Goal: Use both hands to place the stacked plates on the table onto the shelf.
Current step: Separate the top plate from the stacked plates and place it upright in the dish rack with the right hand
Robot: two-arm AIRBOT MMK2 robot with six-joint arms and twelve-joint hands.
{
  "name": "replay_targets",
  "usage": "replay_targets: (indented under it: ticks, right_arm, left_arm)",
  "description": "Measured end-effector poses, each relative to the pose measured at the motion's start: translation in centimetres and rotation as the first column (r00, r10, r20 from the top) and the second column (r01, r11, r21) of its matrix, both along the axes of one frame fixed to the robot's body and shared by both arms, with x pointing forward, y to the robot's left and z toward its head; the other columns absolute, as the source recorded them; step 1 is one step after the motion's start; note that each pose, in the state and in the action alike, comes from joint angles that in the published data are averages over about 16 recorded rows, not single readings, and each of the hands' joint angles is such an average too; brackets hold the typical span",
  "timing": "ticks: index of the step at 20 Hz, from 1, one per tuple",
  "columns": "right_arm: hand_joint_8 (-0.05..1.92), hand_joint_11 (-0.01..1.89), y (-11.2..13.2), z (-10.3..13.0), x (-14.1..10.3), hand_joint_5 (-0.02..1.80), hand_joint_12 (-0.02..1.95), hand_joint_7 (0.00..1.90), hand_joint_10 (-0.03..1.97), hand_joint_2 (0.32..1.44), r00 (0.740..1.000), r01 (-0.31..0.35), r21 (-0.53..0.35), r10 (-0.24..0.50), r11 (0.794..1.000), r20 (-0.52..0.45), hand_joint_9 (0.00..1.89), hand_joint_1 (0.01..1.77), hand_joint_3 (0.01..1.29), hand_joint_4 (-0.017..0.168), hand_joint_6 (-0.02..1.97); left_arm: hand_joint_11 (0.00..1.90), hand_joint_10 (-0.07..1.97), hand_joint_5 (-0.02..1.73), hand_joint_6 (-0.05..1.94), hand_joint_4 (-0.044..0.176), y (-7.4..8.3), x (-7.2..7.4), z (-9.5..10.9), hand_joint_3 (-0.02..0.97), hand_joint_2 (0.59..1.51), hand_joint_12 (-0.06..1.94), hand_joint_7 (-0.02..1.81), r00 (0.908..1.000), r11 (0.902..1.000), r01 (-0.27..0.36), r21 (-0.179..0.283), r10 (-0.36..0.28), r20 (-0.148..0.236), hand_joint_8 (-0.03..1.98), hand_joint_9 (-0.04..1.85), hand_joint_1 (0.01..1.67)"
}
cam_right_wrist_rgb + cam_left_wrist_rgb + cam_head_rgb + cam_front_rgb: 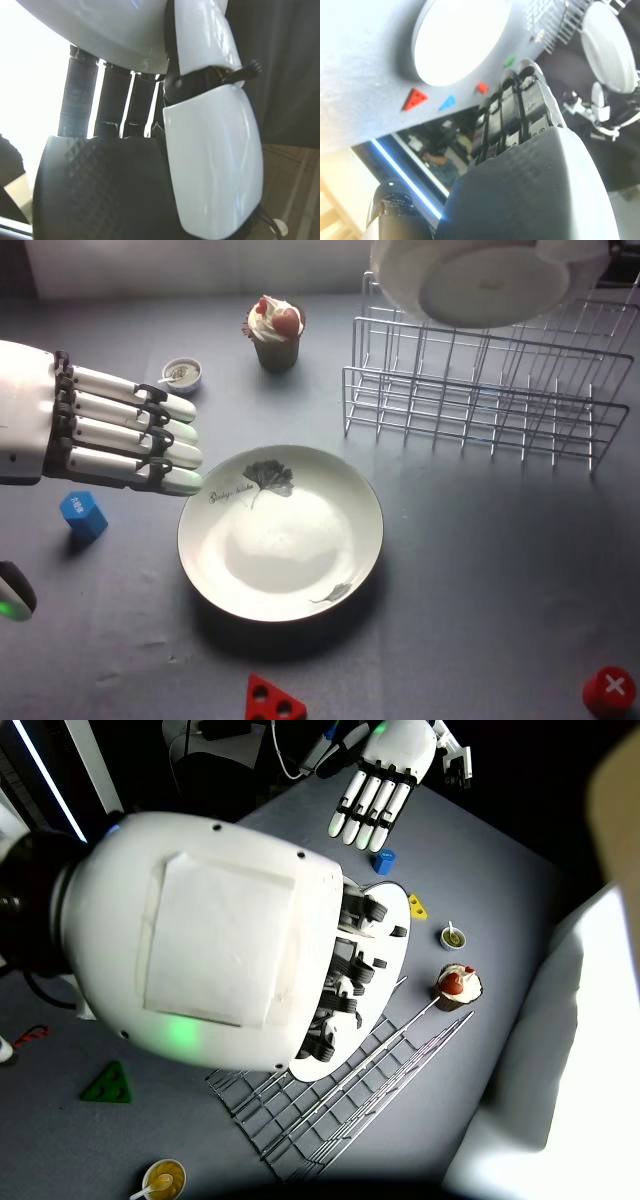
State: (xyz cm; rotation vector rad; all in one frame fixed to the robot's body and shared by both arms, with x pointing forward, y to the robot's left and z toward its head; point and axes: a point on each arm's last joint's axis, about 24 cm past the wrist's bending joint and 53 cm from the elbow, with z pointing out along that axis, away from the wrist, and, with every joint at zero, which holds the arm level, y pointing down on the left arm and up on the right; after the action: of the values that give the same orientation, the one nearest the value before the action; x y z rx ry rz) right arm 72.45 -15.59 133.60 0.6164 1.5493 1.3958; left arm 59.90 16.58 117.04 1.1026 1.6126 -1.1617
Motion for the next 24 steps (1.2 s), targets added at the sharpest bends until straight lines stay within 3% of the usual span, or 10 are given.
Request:
replay_targets:
  ticks: [24]
  right_arm:
    - [0.58,0.99,-2.2,-2.0,3.2,0.9,1.34,1.09,0.61,0.96,0.988,0.04,0.131,-0.019,0.991,-0.156,1.18,1.49,0.01,-0.008,0.86]
  left_arm:
    - [0.13,0.02,0.08,0.02,0.001,-0.9,0.1,-0.4,0.017,0.92,0.02,0.12,0.9999,1.0,-0.004,-0.005,0.004,-0.01,0.0,0.13,0.06]
